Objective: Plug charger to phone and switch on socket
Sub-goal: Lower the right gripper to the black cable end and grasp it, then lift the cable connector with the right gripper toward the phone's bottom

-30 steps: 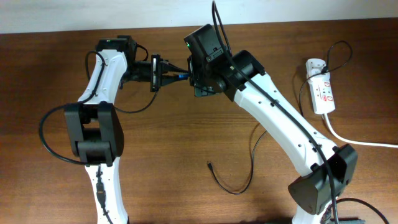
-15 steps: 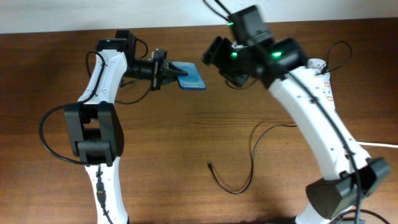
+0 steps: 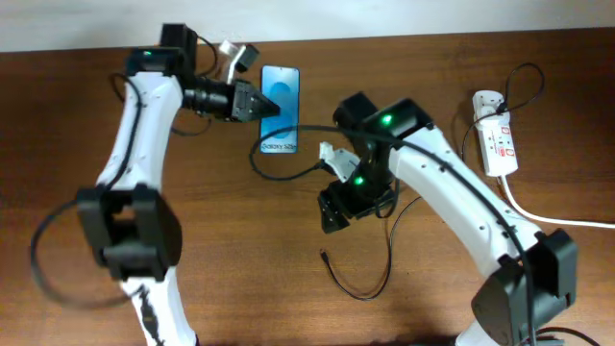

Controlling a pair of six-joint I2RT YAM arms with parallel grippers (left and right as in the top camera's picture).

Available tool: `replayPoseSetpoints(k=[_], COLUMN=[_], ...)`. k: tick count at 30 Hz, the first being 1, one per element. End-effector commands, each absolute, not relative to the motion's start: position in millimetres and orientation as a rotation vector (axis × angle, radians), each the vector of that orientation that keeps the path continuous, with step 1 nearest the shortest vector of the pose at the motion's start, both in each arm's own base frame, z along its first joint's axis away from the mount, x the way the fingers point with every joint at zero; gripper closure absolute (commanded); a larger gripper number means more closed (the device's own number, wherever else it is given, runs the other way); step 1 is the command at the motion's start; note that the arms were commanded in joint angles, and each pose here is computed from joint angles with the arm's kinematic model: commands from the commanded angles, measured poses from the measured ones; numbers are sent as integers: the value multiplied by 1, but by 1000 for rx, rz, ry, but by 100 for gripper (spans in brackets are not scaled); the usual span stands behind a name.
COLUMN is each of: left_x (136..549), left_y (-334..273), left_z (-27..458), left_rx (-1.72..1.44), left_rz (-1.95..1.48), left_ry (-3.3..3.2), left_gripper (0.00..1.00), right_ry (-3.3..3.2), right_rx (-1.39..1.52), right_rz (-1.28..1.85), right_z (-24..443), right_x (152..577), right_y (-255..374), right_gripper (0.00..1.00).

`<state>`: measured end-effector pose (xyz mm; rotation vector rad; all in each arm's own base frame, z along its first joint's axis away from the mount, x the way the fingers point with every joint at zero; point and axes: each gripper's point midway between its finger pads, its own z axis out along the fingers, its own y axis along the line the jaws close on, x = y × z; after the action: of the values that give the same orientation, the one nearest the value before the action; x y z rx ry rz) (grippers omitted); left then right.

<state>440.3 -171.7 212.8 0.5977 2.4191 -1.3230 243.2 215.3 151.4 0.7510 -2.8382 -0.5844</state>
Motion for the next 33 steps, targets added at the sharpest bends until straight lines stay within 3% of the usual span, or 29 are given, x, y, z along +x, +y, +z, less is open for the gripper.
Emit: replayPoseSetpoints(k=[1, 4, 8, 11, 14, 16, 25, 28, 33], left_x=[455, 459, 456, 456, 453, 453, 453, 453, 453], left_y=[-115, -98, -98, -98, -98, -98, -98, -98, -98], left_z=[224, 213, 212, 212, 211, 211, 211, 211, 211], left_rx=[336, 181, 178, 177, 175, 174, 174, 174, 174], left_rz=[-756, -638, -640, -641, -643, -643, -643, -643, -643], left_ry=[2612, 2686, 2698, 2701, 2712, 2712, 2715, 2715, 2715], left_gripper=[100, 100, 100, 100, 100, 100, 100, 100, 100], right_ry=[-2849, -2868, -2853, -2894, -2899, -2902, -2821, -2823, -2835], right_rx=[600, 480, 501, 377, 332, 278, 251, 253, 196], right_rz=[-557, -539, -481, -419, -425, -420, -452, -460, -473], right_z=[119, 88, 54, 37, 20, 17, 0, 0, 7], right_x=[237, 229, 207, 208, 203, 203, 193, 193, 207], right_y=[217, 229, 235, 227, 225, 225, 230, 231, 226], right_gripper=[30, 51, 53, 71, 72, 78, 78, 65, 60])
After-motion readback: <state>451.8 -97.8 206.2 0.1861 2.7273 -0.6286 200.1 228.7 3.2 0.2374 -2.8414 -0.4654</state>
